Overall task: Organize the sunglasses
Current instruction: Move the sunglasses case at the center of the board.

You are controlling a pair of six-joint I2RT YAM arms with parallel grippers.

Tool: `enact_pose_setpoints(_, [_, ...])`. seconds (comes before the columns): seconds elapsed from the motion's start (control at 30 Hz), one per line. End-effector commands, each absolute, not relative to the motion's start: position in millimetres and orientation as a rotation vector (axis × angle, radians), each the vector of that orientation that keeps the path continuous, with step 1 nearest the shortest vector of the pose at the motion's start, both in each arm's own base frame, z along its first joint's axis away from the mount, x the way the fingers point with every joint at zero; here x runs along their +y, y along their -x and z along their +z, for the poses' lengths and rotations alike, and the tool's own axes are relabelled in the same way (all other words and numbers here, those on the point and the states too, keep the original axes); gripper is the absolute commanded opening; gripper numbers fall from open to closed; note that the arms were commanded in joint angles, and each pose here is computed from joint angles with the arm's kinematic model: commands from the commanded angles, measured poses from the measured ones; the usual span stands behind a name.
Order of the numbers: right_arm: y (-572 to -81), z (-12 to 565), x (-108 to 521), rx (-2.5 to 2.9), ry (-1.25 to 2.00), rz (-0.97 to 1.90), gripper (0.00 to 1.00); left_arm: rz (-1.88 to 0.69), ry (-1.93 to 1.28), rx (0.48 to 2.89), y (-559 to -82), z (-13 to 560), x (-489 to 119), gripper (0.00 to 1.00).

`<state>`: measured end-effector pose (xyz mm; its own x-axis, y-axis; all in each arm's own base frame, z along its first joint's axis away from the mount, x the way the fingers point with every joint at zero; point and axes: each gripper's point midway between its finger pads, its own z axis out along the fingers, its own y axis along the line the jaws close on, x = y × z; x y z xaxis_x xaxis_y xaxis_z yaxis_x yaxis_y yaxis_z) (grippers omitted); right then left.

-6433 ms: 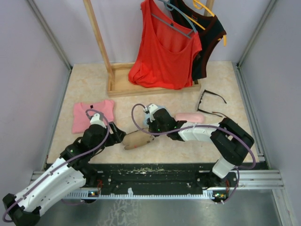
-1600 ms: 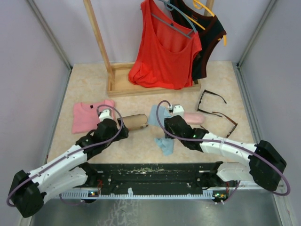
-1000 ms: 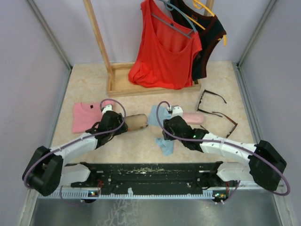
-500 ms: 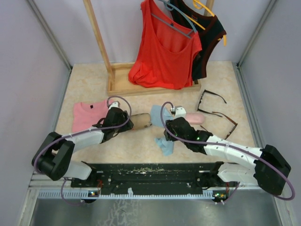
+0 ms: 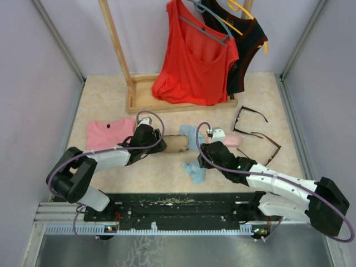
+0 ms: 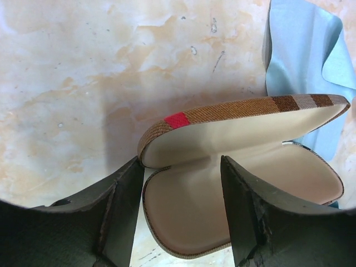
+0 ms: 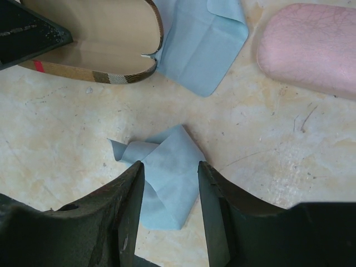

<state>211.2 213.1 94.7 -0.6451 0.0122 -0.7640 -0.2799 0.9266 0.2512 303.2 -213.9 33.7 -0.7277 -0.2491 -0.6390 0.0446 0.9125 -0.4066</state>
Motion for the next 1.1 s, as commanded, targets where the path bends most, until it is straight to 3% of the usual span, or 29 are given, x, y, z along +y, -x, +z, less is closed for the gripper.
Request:
enact_pose_setpoints(0.0, [-215, 106, 210, 2.196, 0.139, 0.449, 0.44, -0.570, 0.131, 2.362, -300, 31, -231, 0.63])
enact_pose_setpoints(0.47, [-216, 116, 189, 2.134, 0.110, 0.399, 0.46, -0.530, 0.148, 2.326, -289, 52, -219, 0.77])
enact_pose_setpoints(0.67, [-205, 118, 199, 2.150, 0.276, 0.445, 0.49, -0.486, 0.157, 2.244, -289, 89, -202, 0.83])
enact_pose_setpoints(0.87, [-195, 103, 225, 2.190, 0.500, 0.391, 0.48, -0.487, 0.161, 2.170, -273, 112, -181, 0.84])
enact_pose_setpoints(1.07, [-196, 97, 250, 2.170, 0.557, 0.314, 0.45, -0.671, 0.016, 2.143, -240, 113, -192, 0.81])
